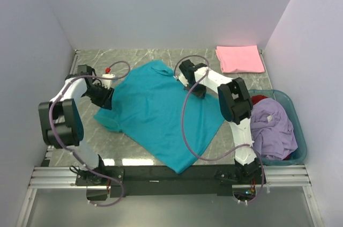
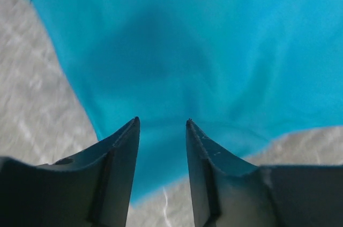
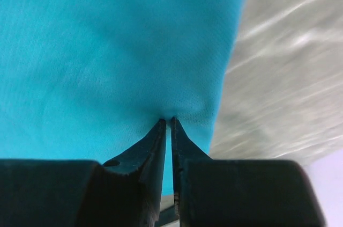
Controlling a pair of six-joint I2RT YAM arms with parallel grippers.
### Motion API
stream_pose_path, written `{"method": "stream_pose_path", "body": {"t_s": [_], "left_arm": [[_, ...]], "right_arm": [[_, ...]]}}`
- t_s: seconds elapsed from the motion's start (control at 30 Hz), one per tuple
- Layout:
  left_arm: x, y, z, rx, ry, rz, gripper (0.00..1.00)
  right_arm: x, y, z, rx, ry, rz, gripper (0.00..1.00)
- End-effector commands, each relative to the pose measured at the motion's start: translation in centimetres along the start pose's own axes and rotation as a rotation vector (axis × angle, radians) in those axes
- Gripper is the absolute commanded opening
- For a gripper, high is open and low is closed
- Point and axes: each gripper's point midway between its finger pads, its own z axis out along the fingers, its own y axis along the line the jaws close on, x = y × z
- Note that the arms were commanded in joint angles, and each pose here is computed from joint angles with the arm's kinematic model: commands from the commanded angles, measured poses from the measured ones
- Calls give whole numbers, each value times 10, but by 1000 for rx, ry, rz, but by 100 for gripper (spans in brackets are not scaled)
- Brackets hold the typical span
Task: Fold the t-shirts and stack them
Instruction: Flatten the tshirt out
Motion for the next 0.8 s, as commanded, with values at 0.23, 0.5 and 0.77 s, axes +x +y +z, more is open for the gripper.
{"method": "stream_pose_path", "body": {"t_s": [0.23,0.5,0.77], "left_arm": [[-57,78,70,-127,-10,-276,31],[-105,45,-33,6,-262,-120,63],[9,-31,-52,10,-57,156,50]], "right_arm": [[-128,-118,-7,384,-221,116,17],[-125,-100,-88,288,-391,140,48],[-59,17,-138,-150,-378,99,46]]}}
